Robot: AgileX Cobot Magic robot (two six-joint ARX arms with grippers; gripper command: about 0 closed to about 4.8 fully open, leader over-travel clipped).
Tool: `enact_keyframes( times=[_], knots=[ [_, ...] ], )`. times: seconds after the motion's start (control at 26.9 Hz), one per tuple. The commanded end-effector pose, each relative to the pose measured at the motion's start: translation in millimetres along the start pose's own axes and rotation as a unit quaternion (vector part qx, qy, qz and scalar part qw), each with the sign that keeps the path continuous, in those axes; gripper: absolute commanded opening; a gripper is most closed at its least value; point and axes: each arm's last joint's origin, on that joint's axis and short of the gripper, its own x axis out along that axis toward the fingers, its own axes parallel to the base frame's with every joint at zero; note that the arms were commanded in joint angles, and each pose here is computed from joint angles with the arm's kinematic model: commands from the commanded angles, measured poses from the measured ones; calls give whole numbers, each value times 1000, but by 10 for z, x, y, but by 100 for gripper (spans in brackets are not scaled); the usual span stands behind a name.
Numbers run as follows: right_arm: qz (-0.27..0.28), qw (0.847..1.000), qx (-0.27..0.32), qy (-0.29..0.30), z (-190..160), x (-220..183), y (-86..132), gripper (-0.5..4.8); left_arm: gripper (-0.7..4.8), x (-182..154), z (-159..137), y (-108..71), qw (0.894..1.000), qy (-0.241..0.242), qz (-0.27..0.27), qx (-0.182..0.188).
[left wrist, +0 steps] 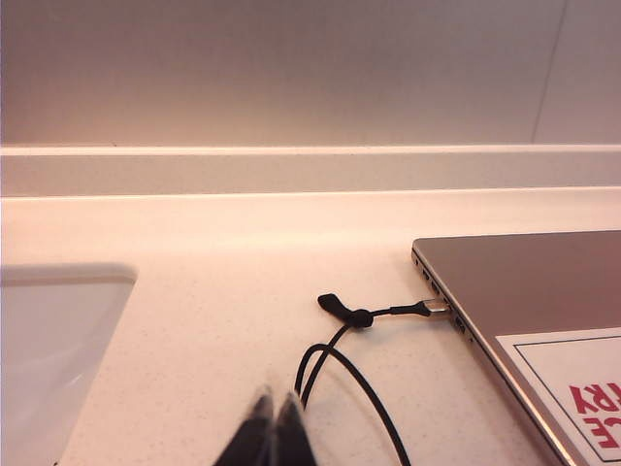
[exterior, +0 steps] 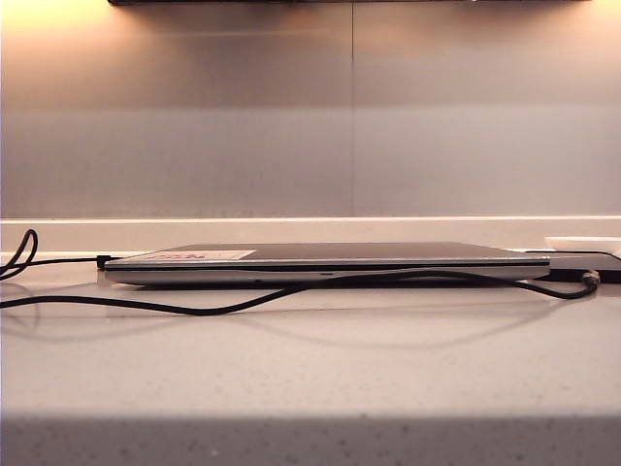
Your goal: Pick up the charging cable and the phone, plug the charging cable into the charging port on the phone, and finally place them back on the table.
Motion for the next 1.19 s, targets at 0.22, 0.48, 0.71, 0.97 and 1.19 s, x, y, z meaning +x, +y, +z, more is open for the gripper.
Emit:
enact_keyframes(
  times=[0.22, 0.48, 0.71, 0.97, 1.19],
  knots=[
    [22, 1000, 1, -16, -174, -73, 9, -6, -6, -2, 26, -1, 1000, -8, -1, 5],
    [15, 1000, 0, 12, -233, -107, -10, -6, -6, -2, 26, -1, 1000, -8, -1, 5],
    [13, 1000, -1, 9, -227, -107, -15, -6, -6, -2, 26, -1, 1000, -8, -1, 5],
    [13, 1000, 0, 11, -230, -107, -15, -6, -6, -2, 26, -1, 1000, -8, -1, 5],
    [13, 1000, 0, 11, -230, -107, -15, -6, -6, -2, 26, -1, 1000, -8, -1, 5]
  ],
)
